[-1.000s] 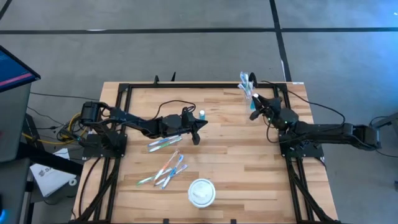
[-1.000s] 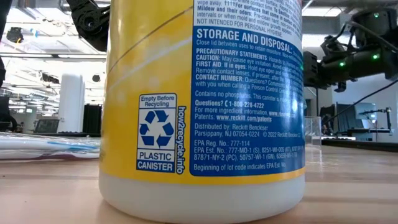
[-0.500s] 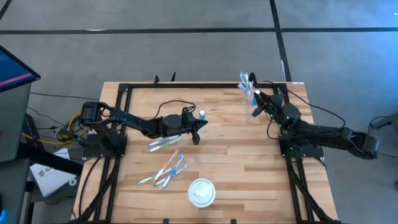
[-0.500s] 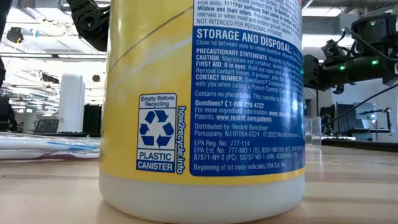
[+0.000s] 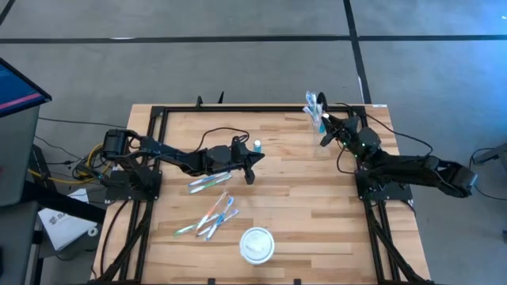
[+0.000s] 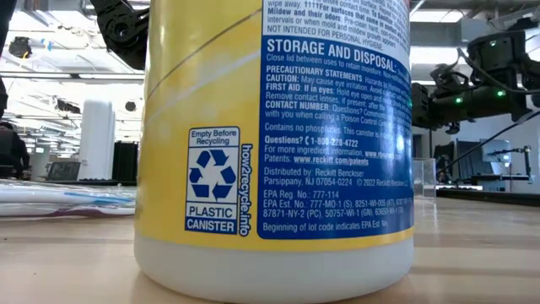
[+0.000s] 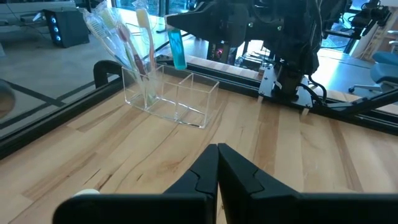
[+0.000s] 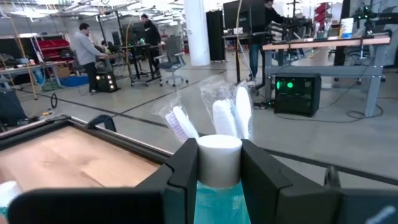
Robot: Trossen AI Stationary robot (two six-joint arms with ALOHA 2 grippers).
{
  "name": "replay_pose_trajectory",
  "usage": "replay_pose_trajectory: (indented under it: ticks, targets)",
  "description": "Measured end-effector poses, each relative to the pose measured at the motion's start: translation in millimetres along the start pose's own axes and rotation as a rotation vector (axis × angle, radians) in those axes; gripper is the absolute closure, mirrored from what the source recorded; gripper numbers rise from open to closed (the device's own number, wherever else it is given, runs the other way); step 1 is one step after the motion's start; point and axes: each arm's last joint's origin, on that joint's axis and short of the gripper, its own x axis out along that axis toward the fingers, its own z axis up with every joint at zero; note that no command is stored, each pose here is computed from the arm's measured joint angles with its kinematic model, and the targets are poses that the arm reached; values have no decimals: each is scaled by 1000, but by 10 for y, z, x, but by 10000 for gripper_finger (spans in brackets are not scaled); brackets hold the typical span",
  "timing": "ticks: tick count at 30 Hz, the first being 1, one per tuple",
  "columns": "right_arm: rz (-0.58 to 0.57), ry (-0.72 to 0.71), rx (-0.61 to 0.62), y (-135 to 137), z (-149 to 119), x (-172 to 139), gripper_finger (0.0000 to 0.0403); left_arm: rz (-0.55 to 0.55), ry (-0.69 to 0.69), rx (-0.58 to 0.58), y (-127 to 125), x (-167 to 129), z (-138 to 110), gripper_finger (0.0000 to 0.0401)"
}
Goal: Pick & Place toothbrushing station
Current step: Put the blue mouthwash into the transparent organizer
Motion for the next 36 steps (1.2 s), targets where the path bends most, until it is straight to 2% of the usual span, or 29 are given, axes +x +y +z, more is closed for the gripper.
replay_pose_trajectory:
  ticks: [36]
  targets:
    - [36, 78, 43, -77, -433, 245, 321, -1, 1, 0, 0, 0, -1, 401]
